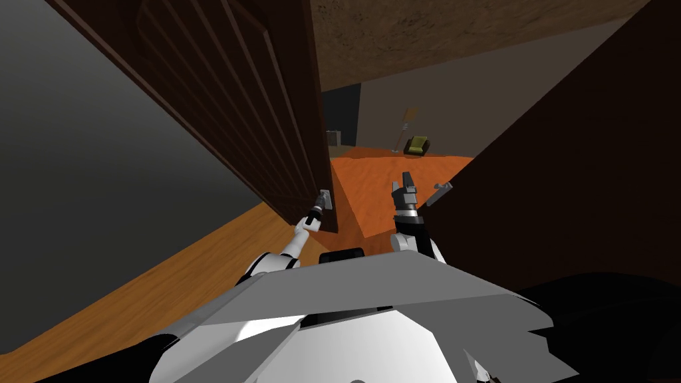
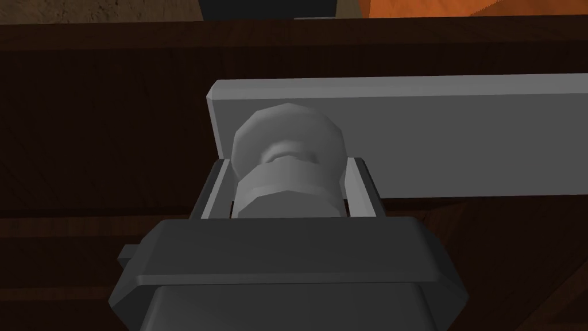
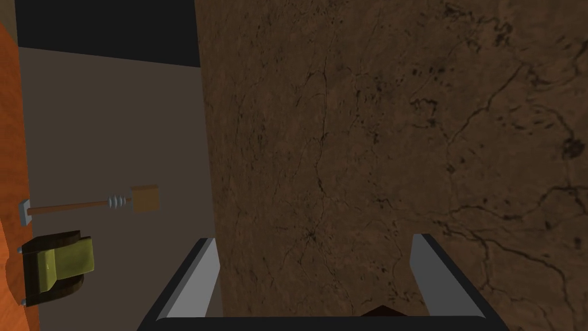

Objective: Push the door open

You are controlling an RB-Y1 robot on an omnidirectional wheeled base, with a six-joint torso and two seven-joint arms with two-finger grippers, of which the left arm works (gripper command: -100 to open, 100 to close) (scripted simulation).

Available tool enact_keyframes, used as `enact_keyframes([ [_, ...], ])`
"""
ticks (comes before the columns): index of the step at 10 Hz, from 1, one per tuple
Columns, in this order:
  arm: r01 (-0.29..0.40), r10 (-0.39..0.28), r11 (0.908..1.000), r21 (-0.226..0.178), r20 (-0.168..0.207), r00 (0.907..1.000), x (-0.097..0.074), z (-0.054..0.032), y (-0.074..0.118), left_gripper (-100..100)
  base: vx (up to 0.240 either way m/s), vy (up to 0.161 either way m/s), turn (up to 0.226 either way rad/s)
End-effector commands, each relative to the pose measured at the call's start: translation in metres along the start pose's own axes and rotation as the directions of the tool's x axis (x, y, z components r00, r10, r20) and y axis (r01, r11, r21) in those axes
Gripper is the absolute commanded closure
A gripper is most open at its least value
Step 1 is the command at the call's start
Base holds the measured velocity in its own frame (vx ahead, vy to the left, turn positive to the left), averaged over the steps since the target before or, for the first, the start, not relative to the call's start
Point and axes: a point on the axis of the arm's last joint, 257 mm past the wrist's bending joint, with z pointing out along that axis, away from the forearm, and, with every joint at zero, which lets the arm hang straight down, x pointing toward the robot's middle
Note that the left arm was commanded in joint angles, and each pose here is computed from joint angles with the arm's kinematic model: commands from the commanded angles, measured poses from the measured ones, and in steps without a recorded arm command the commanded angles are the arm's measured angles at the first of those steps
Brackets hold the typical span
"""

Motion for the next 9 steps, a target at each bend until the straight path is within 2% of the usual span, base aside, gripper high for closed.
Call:
enact_keyframes([
  [1, 0.0, 0.0, 1.0, -0.006, 0.001, 1.0, 0.0, -0.0012, 0.003, 100, -0.033, 0.013, -0.007],
  [5, 0.0, 0.0, 1.0, -0.006, 0.001, 1.0, 0.0, -0.0012, 0.003, 100, -0.01, 0.004, -0.001],
  [9, -0.002, 0.003, 0.9999, -0.012, 0.04, 0.9992, -0.021, -0.0042, 0.005, 100, 0.152, -0.095, 0.04],
])
